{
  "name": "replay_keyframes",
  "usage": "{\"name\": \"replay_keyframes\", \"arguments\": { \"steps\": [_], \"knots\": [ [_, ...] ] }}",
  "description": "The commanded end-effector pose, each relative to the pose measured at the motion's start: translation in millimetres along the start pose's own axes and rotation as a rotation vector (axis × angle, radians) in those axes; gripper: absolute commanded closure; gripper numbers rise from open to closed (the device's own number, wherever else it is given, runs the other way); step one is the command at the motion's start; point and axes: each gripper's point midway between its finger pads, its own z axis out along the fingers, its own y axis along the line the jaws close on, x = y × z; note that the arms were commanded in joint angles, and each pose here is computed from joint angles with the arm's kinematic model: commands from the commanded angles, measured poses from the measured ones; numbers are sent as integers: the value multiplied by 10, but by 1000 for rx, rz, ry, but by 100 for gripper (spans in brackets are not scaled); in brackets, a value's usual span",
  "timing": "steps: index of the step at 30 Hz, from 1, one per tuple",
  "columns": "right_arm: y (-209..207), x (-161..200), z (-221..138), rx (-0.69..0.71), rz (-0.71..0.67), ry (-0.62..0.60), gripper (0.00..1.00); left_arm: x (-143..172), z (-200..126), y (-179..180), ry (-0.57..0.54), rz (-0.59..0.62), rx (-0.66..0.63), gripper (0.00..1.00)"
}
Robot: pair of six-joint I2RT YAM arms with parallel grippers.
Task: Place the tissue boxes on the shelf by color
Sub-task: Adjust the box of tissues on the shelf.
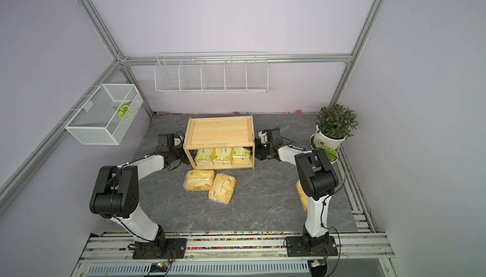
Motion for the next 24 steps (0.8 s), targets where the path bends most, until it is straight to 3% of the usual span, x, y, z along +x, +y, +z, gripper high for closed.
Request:
{"name": "replay_keyframes", "arguments": {
  "steps": [1,9,14,24],
  "knots": [
    [15,17,-127,37,-43,-24,29,76,18,-27,16,20,15,0],
    [-143,-186,-485,137,-42,-118,26,-33,-68,-96,-56,36,14,0],
    [-148,-262,-739,169,-41,-193,25,-268,-196,-107,-144,37,-26,0],
    [27,-38,-1285,178,-68,-305,25,-839,-851,-69,-351,7,-114,0]
  ]
}}
